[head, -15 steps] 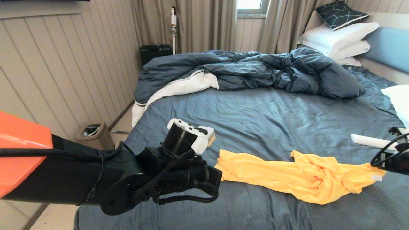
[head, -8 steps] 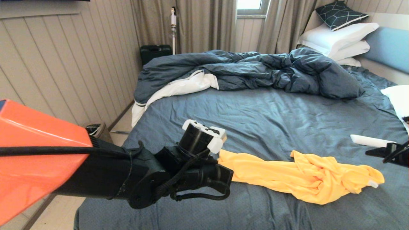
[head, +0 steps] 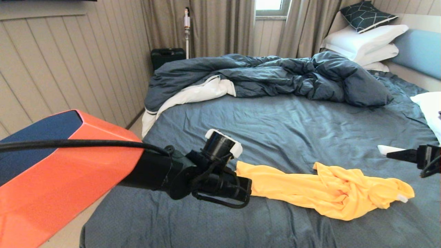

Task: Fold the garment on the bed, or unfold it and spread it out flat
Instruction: Unford the yellow T-shirt

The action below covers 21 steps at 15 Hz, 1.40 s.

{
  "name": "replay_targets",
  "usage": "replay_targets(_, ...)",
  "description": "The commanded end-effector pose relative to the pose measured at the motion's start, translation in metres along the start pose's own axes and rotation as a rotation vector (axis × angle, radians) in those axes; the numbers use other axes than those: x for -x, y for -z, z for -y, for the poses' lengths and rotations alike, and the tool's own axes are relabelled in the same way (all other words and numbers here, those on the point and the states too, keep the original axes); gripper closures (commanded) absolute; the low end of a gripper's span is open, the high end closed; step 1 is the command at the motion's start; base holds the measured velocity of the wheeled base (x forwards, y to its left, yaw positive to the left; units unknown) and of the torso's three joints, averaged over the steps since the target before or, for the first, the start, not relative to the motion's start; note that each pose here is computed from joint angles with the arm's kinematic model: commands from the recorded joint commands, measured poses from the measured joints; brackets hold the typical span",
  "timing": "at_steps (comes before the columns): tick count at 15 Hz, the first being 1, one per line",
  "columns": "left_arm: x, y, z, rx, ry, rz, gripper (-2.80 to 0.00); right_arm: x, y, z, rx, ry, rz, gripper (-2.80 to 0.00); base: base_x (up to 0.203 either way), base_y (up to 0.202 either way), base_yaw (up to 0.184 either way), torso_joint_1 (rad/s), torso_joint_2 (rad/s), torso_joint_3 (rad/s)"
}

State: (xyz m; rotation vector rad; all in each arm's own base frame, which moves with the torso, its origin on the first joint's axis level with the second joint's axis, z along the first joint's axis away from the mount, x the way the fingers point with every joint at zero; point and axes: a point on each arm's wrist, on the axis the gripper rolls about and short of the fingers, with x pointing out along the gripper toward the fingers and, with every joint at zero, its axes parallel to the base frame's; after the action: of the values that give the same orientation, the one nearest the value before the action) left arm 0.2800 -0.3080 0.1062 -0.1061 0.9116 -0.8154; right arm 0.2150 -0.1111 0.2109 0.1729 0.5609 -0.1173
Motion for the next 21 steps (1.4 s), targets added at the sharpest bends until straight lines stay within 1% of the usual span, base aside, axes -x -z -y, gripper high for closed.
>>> replay_targets(1, -0.012, -0.014, -0.02, 0.075, 0.006, 0.0, -2.8, 0.016, 0.001, -0.005, 0.013, -0.006, 0.039, -2.8, 0.0, 0.0, 0.0, 0.0, 0.0, 0.0)
replay_targets(2, -0.017, -0.018, -0.029, 0.114, 0.002, 0.006, -2.8, 0.021, 0.002, -0.008, 0.017, -0.02, 0.049, -2.8, 0.0, 0.0, 0.0, 0.0, 0.0, 0.0)
replay_targets(3, -0.023, -0.02, -0.035, 0.132, -0.001, 0.004, -2.8, 0.025, 0.006, -0.01, 0.016, -0.037, 0.048, -2.8, 0.0, 0.0, 0.0, 0.0, 0.0, 0.0)
replay_targets(5, -0.033, -0.02, -0.04, 0.147, 0.015, -0.017, -2.8, 0.034, 0.012, -0.016, 0.02, -0.053, 0.044, -2.8, 0.0, 0.0, 0.0, 0.0, 0.0, 0.0)
replay_targets(6, -0.04, -0.02, -0.043, 0.152, 0.013, -0.026, -2.8, 0.04, 0.014, -0.019, 0.026, -0.058, 0.051, 0.0, 0.0, 0.0, 0.0, 0.0, 0.0, 0.0)
replay_targets(8, -0.049, -0.021, -0.048, 0.161, 0.005, -0.045, -2.8, 0.052, 0.018, -0.026, 0.043, -0.067, 0.077, 0.0, 0.0, 0.0, 0.0, 0.0, 0.0, 0.0)
replay_targets(12, -0.053, -0.032, -0.047, 0.153, 0.011, -0.012, -2.8, 0.068, 0.023, -0.032, 0.053, -0.094, 0.088, 0.0, 0.0, 0.0, 0.0, 0.0, 0.0, 0.0)
replay_targets(15, -0.061, -0.034, -0.048, 0.158, 0.004, -0.027, -2.8, 0.072, 0.026, -0.034, 0.056, -0.105, 0.099, 0.0, 0.0, 0.0, 0.0, 0.0, 0.0, 0.0)
replay_targets(17, -0.063, -0.039, -0.048, 0.155, 0.0, -0.015, -2.8, 0.078, 0.026, -0.037, 0.065, -0.116, 0.117, 0.0, 0.0, 0.0, 0.0, 0.0, 0.0, 0.0)
replay_targets(19, -0.064, -0.038, -0.051, 0.16, -0.008, -0.03, -2.8, 0.079, 0.024, -0.037, 0.067, -0.117, 0.125, 0.0, 0.0, 0.0, 0.0, 0.0, 0.0, 0.0)
replay_targets(21, -0.065, -0.035, -0.047, 0.156, -0.003, -0.043, -2.8, 0.08, 0.024, -0.037, 0.068, -0.117, 0.127, 0.0, 0.0, 0.0, 0.0, 0.0, 0.0, 0.0)
